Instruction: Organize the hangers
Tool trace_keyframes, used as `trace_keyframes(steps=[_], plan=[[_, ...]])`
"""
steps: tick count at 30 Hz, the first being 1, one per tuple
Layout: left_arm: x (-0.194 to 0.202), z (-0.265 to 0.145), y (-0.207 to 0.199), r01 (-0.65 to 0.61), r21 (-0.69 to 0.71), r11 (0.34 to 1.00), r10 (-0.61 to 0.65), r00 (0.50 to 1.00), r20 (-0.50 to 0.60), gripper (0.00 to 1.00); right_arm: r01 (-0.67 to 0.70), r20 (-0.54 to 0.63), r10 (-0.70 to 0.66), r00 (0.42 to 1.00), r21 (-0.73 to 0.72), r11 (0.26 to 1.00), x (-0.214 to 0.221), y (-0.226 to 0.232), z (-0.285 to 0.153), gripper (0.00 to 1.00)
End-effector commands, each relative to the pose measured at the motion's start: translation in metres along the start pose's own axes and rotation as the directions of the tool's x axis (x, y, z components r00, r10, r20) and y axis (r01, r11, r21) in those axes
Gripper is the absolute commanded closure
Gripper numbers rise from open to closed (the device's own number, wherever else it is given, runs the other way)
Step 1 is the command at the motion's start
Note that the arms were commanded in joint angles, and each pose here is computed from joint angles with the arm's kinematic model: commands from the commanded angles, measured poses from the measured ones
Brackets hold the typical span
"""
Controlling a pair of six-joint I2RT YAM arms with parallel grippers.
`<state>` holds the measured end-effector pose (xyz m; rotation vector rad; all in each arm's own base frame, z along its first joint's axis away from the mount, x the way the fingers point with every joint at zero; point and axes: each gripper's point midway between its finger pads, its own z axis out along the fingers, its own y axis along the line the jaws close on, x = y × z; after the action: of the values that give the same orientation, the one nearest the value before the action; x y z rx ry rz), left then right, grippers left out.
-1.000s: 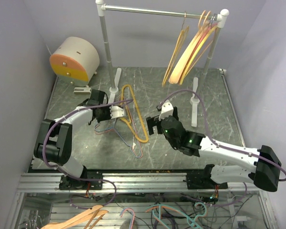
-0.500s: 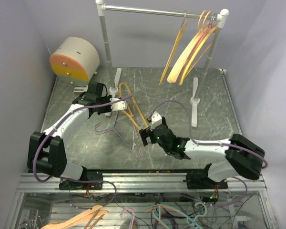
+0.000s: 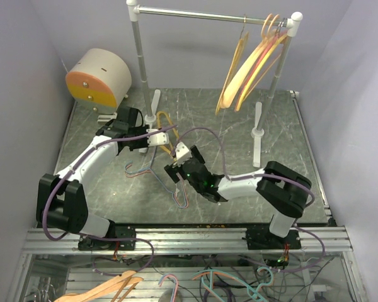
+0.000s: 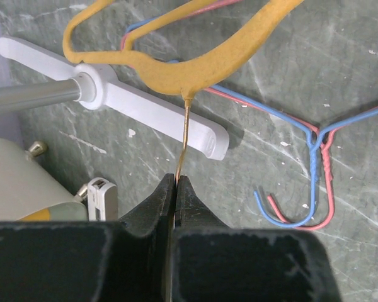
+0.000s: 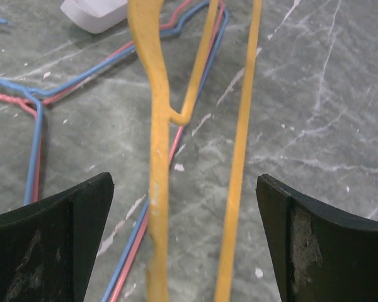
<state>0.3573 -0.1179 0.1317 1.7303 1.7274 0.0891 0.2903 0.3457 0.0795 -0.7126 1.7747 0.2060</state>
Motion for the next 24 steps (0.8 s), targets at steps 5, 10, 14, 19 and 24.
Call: trace_keyframes(steps=[5,10,14,19,24], plan=[[-0.03,-0.014,0.019,-0.023,-0.032,0.999,0.026,0.997,0.075,0.93,0.106,-0.003,-0.106,0.994,0.063,0.992,-0.001,0.001,0.027,0.31],[-0.033,-0.016,0.017,-0.03,-0.012,0.999,0.031,0.996,0.086,0.93,0.136,-0.026,-0.134,0.991,0.095,0.986,0.004,-0.003,0.03,0.81],[-0.036,-0.019,0.02,-0.034,-0.012,0.999,0.035,0.995,0.089,0.93,0.107,-0.026,-0.104,0.994,0.1,0.989,0.002,-0.008,0.018,1.0],[-0.045,-0.03,0.03,-0.066,-0.017,0.998,0.067,0.993,0.099,0.93,0.04,-0.049,-0.04,0.998,-0.011,0.999,0.007,0.003,-0.007,1.0],[-0.05,-0.037,0.034,-0.156,0.009,0.988,0.155,0.983,0.097,0.93,-0.041,-0.069,0.025,0.997,-0.246,0.968,0.0,0.029,-0.041,1.0]])
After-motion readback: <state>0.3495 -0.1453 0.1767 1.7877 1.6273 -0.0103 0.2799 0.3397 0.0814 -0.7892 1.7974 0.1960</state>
